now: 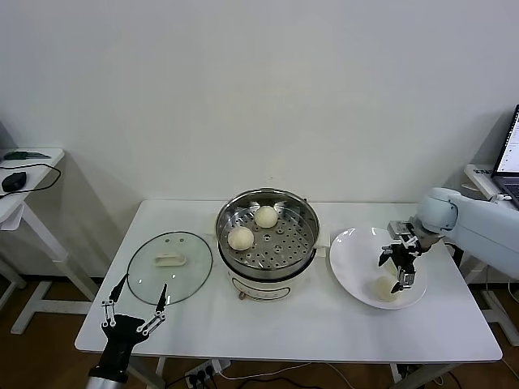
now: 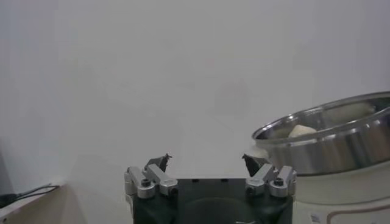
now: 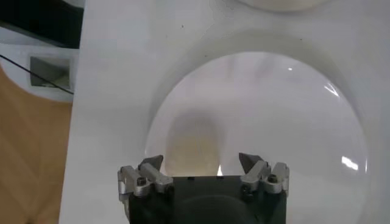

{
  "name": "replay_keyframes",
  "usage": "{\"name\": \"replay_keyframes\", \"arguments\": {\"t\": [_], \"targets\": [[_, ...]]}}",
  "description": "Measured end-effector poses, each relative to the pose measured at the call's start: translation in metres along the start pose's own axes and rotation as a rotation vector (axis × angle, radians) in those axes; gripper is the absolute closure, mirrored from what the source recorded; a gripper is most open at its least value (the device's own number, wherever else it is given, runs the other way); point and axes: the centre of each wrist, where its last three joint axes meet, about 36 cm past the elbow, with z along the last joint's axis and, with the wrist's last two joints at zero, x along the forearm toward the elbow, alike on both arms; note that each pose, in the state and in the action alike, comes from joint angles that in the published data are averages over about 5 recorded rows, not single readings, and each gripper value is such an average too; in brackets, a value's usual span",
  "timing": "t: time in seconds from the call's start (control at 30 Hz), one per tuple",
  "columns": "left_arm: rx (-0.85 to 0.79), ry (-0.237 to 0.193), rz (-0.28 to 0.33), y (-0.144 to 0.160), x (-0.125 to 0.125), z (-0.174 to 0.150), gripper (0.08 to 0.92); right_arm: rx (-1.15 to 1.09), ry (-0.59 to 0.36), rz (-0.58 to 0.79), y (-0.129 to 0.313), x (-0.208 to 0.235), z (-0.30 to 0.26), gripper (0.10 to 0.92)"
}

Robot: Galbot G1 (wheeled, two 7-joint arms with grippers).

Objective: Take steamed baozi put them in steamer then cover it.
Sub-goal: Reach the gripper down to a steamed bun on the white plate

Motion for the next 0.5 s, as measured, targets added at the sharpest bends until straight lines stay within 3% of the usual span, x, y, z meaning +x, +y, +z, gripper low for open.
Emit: {"name": "replay_keyframes", "arguments": {"t": [0.5], "targets": [[-0.005, 0.004, -0.003, 0.001, 0.002, 0.002, 0.177, -0.018, 0.012, -0.013, 0.003, -0.027, 0.006, 0.217]]}}
